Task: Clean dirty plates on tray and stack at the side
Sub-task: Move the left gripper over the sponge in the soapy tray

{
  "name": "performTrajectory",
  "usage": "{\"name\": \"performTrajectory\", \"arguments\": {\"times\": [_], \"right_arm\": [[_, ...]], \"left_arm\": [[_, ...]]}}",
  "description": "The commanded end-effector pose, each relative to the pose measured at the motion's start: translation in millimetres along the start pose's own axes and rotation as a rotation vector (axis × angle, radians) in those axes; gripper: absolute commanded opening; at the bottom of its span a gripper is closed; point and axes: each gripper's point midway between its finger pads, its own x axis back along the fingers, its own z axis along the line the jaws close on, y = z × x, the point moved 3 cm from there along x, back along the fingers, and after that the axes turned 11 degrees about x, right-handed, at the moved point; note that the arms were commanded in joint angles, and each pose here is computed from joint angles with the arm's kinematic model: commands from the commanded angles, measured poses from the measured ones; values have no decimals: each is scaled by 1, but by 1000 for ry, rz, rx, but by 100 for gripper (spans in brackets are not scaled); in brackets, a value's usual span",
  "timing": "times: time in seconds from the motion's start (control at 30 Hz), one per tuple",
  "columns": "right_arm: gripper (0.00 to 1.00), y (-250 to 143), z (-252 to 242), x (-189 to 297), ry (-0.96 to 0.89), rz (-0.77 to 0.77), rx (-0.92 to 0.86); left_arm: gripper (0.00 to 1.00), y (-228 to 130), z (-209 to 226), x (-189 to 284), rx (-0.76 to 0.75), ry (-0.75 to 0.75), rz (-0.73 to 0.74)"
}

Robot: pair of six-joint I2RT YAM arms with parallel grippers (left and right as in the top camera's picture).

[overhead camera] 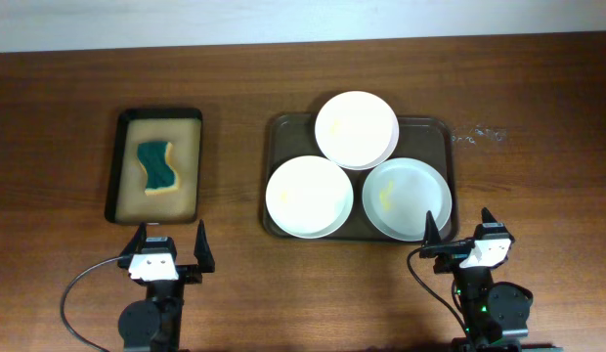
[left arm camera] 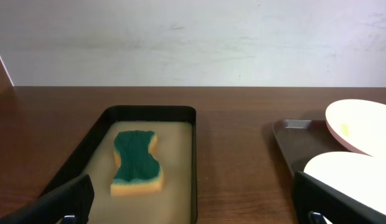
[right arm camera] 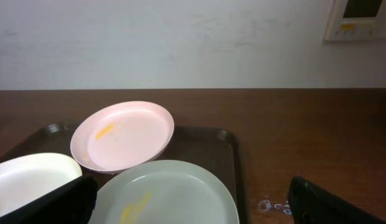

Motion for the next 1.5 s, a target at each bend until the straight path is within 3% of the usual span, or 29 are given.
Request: {"name": "performTrajectory", "arguments": {"times": [0.0,1.23,1.3,1.37,1.43,1.47], "right_arm": [[98,-3,-2,0,-17,6,-12],[98,-3,-2,0,-17,6,-12],[99,-3,-2,0,-17,6,-12],[98,-3,-2,0,-17,6,-12],[98,-3,-2,0,-17,6,-12],[99,-3,-2,0,-17,6,-12]], "left_arm": [[99,-2,-1,0,-19,-8,4],[99,3,-3,0,-12,-21,-18],[99,4,-43,7,142,-300,16],[99,-1,-88,30,272,-643,141],[99,14,-103,43,275,-777,111],[99,30,-109,49,238,-828,28]]}}
